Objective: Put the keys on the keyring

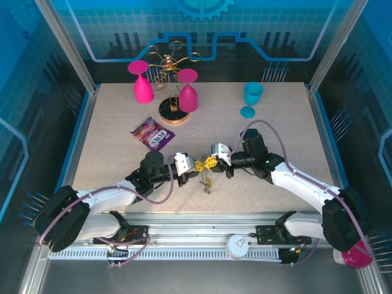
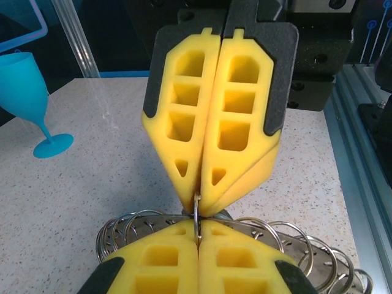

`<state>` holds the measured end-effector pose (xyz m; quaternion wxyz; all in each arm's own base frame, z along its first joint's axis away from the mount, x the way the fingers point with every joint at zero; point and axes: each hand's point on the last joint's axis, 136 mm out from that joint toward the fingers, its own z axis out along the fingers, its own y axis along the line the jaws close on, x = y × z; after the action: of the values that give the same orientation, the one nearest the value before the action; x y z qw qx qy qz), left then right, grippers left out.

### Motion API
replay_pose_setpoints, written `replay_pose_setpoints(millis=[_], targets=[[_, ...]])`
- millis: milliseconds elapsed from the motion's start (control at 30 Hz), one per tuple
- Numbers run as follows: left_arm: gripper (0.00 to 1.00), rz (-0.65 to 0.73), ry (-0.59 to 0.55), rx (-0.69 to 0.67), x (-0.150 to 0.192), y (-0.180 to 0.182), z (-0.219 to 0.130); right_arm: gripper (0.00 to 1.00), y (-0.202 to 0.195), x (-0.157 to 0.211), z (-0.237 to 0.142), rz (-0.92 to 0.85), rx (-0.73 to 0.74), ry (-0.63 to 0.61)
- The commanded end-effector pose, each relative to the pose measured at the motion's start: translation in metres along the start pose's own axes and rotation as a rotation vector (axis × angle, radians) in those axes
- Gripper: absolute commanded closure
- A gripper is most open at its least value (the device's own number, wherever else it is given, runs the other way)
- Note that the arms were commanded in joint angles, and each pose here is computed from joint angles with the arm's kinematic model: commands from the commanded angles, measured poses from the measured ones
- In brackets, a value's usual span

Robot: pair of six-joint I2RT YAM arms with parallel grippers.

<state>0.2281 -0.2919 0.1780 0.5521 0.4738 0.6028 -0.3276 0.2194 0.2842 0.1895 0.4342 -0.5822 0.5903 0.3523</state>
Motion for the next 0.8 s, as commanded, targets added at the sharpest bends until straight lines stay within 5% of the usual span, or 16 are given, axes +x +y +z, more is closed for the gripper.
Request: replay_pose_setpoints(millis=[0, 300, 533, 767], targets=[[0.88, 0.012, -0.048, -0.018, -0.027, 0.008, 0.004, 1.0, 0.001, -0.008, 0.001, -0.032, -0.008, 0.068], [0.79, -0.007, 0.121, 0.0, -0.004, 0.006, 0.003, 1.0, 0.002, -0.007, -0.005, -0.104, -0.006, 0.212], [0.86, 0.002, 0.136, 0.033, -0.006, 0.002, 0.004, 1.0, 0.005, -0.007, -0.002, -0.146, -0.022, 0.286], [0.81, 0.009, 0.114, 0.053, -0.014, -0.002, 0.002, 1.0, 0.004, -0.004, 0.0, -0.153, -0.027, 0.322]])
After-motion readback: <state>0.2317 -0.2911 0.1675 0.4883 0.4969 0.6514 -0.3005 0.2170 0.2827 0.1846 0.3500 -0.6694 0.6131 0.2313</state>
